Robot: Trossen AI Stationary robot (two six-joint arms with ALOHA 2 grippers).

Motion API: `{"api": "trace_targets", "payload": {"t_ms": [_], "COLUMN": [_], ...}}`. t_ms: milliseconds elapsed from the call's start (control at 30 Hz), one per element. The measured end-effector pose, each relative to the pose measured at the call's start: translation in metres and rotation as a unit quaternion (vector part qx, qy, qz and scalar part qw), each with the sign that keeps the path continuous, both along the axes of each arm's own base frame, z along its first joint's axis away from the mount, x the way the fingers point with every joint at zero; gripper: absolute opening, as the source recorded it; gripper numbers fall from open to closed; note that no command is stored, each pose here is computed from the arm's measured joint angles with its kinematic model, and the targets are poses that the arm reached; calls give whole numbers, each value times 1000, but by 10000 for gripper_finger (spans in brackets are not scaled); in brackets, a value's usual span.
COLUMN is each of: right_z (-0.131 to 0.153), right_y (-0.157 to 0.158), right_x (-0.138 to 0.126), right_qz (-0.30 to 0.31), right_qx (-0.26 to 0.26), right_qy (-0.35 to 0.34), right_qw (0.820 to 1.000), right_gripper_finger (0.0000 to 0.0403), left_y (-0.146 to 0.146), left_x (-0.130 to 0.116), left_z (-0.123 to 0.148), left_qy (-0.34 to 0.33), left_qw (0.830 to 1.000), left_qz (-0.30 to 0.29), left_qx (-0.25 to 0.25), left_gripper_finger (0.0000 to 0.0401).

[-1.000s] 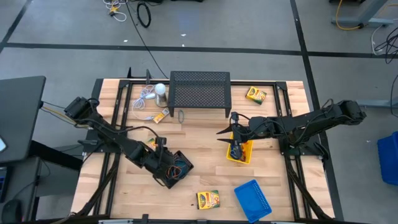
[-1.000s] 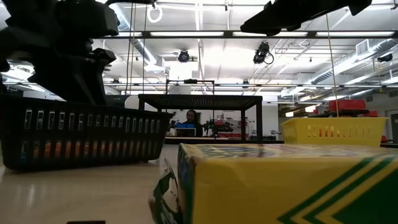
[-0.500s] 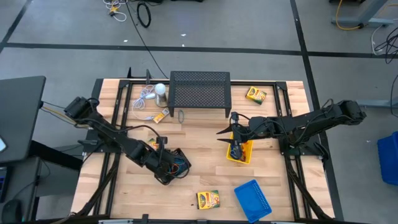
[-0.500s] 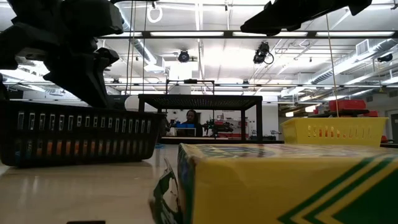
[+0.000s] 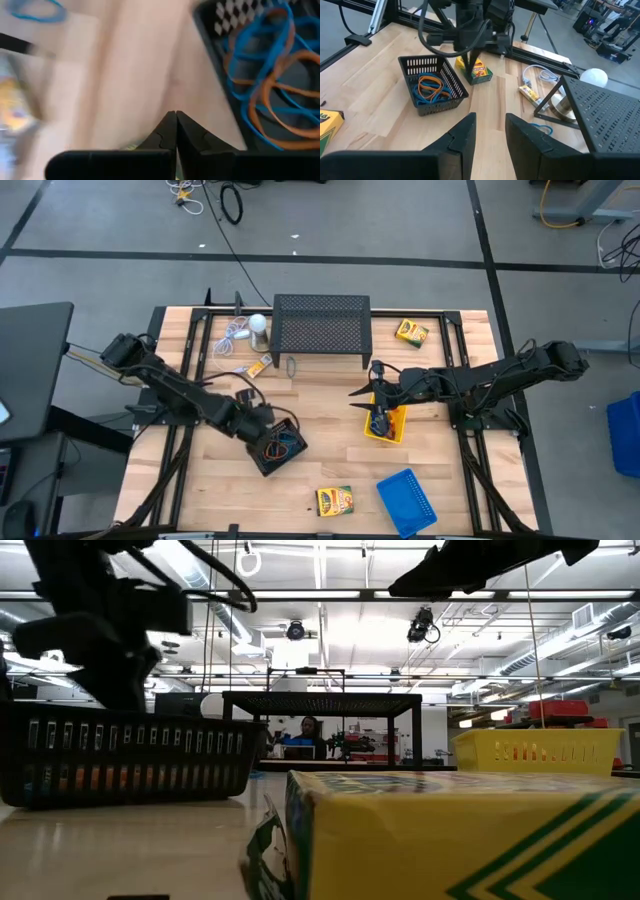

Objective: Pick & Place Office Desk Supplies
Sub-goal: Adjust the black basket on the table

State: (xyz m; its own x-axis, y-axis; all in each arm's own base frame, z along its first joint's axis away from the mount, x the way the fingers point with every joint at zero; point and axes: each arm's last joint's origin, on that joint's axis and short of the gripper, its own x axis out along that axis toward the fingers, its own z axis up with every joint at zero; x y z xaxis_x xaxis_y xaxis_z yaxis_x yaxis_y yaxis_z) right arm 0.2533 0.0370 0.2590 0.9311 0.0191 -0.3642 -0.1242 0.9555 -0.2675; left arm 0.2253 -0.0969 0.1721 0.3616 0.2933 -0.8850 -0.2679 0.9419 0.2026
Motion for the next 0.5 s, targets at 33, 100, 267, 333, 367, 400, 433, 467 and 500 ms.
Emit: {"api": "trace_targets", "payload": {"t_ms": [33,100,267,333,367,400,433,467,500], "right_z": [0,0,0,-1,-1,-1,-1,-1,-2], "right_y": [0,0,0,0,0,0,0,0,0], "right_x": [0,0,0,0,0,0,0,-1,-1], "right_qz": [0,0,0,0,0,0,0,0,0], "right_qx": [0,0,0,0,-1,-1,-1,-1,-1], "right_qy": [0,0,3,3,4,5,6,7,9], "right_qw": [1000,1000,1000,1000,1000,1000,1000,1000,1000], "right_gripper_finger": [112,112,112,112,112,112,112,112,112], "left_y": [0,-3,-9,-11,-12,-12,-13,-14,-15], "left_x": [-1,1,6,8,8,9,11,12,14], "left_z": [-2,-4,-4,-3,-3,-3,-2,-1,0], "left_qy": [5,5,0,-3,-5,-10,-17,-24,-34], "left_qw": [1000,999,993,992,991,990,989,988,987], "left_qz": [-3,-10,-45,-54,-58,-63,-68,-73,-79], "left_qx": [-11,-35,-105,-117,-123,-129,-132,-134,-136], "left_gripper_finger": [2,2,2,2,1,1,1,1,1]}}
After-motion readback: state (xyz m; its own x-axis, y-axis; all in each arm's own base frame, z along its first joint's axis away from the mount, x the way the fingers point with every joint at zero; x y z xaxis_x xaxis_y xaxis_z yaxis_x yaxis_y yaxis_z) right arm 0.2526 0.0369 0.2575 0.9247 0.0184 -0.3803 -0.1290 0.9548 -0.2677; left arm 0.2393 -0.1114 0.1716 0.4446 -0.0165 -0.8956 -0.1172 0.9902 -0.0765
